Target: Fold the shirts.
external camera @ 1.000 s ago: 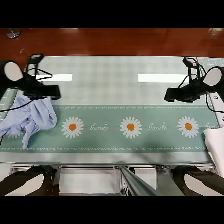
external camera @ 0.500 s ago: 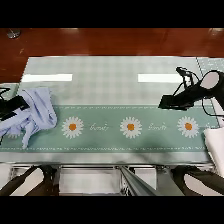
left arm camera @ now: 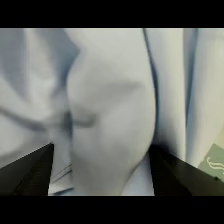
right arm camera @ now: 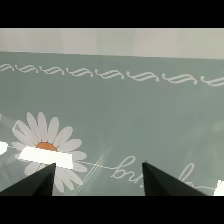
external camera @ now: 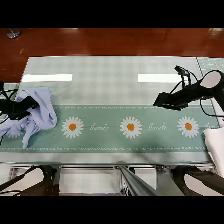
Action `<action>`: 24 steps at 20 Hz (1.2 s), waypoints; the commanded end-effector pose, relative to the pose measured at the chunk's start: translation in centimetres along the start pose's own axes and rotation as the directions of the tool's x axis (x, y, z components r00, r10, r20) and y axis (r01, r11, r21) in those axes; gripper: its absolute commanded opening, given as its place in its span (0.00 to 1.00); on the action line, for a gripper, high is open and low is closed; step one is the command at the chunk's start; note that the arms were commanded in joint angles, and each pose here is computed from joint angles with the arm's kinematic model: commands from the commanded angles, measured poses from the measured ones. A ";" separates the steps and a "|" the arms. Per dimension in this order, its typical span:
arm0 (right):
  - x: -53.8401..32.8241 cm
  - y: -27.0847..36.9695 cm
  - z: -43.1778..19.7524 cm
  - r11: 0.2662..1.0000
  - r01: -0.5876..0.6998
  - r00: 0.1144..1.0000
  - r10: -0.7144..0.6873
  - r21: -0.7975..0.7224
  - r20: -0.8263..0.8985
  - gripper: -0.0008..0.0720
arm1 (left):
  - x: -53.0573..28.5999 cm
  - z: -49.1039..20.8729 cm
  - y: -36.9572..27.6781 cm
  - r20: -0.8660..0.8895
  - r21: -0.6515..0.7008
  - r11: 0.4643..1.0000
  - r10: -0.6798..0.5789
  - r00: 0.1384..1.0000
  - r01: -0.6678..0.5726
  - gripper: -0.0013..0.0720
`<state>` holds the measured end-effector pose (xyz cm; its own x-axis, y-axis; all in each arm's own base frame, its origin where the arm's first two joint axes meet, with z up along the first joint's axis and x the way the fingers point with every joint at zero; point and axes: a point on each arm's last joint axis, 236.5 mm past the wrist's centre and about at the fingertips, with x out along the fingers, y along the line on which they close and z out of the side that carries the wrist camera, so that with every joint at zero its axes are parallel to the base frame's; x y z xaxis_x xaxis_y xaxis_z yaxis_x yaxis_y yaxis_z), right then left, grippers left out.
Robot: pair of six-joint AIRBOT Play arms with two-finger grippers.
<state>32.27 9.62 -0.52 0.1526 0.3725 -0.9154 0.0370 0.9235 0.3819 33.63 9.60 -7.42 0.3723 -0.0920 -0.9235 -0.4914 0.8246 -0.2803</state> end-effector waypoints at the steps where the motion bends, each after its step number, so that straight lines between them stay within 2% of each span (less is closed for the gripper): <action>1: 0.0 0.2 -0.1 1.000 -0.010 1.000 0.010 0.020 -0.004 0.87 | 1.9 -0.4 -1.1 -0.023 0.021 0.999 -0.027 0.999 0.027 0.97; 4: 0.0 0.2 -0.4 1.000 -0.010 1.000 0.010 0.020 -0.015 0.87 | 2.2 -1.0 -1.0 -0.047 0.019 0.999 -0.026 0.999 0.027 0.97; 5: 0.0 0.2 -0.3 1.000 -0.009 1.000 0.009 0.019 -0.013 0.87 | 2.2 -1.0 -1.0 -0.049 0.013 1.000 -0.026 0.998 0.027 0.88; 6: 0.0 0.2 -0.3 1.000 -0.007 1.000 0.007 0.014 -0.013 0.87 | 2.2 -1.4 -1.1 -0.066 0.011 1.000 -0.027 0.997 0.028 0.53; 7: 0.0 0.2 -0.3 1.000 -0.007 1.000 0.007 0.008 -0.013 0.87 | 2.1 -2.0 -1.2 -0.093 0.013 0.999 -0.029 0.995 0.031 0.08; 8: 0.0 0.2 -0.3 1.000 -0.007 1.000 0.007 0.005 -0.013 0.86 | 2.1 -2.7 -1.3 -0.122 0.010 0.999 -0.038 0.992 0.039 0.05; 11: -0.7 -0.9 -0.1 0.999 0.045 0.999 -0.045 -0.021 0.009 0.86 | 0.2 -3.9 -3.2 -0.188 0.048 0.993 -0.098 0.977 0.108 0.05; 13: -2.4 -1.8 1.0 0.993 0.111 0.990 -0.107 -0.046 0.093 0.86 | -3.3 -1.8 -7.0 -0.102 0.079 0.970 -0.222 0.970 0.231 0.05; 15: -4.8 -1.0 2.4 0.992 0.112 0.973 -0.098 -0.058 0.211 0.86 | -9.3 1.6 -12.2 0.063 0.154 0.918 -0.378 0.924 0.365 0.05; 17: -7.5 0.2 3.2 0.992 0.100 0.944 -0.072 -0.071 0.322 0.86 | -16.4 3.8 -16.7 0.205 0.280 0.863 -0.482 0.852 0.420 0.05; 21: -12.0 -0.1 2.9 0.990 0.142 0.887 -0.120 -0.018 0.446 0.86 | -29.6 3.6 -23.3 0.343 0.535 0.741 -0.630 0.697 0.406 0.05; 24: -14.2 0.5 2.4 0.989 0.142 0.858 -0.107 -0.033 0.502 0.86 | -36.8 1.9 -26.7 0.366 0.641 0.655 -0.719 0.591 0.400 0.05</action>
<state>33.04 5.35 10.69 0.5592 0.2025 -0.8039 0.0164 0.9668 0.2549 37.31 -4.85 26.87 0.8318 -0.3897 -0.3954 0.1989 0.8741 -0.4431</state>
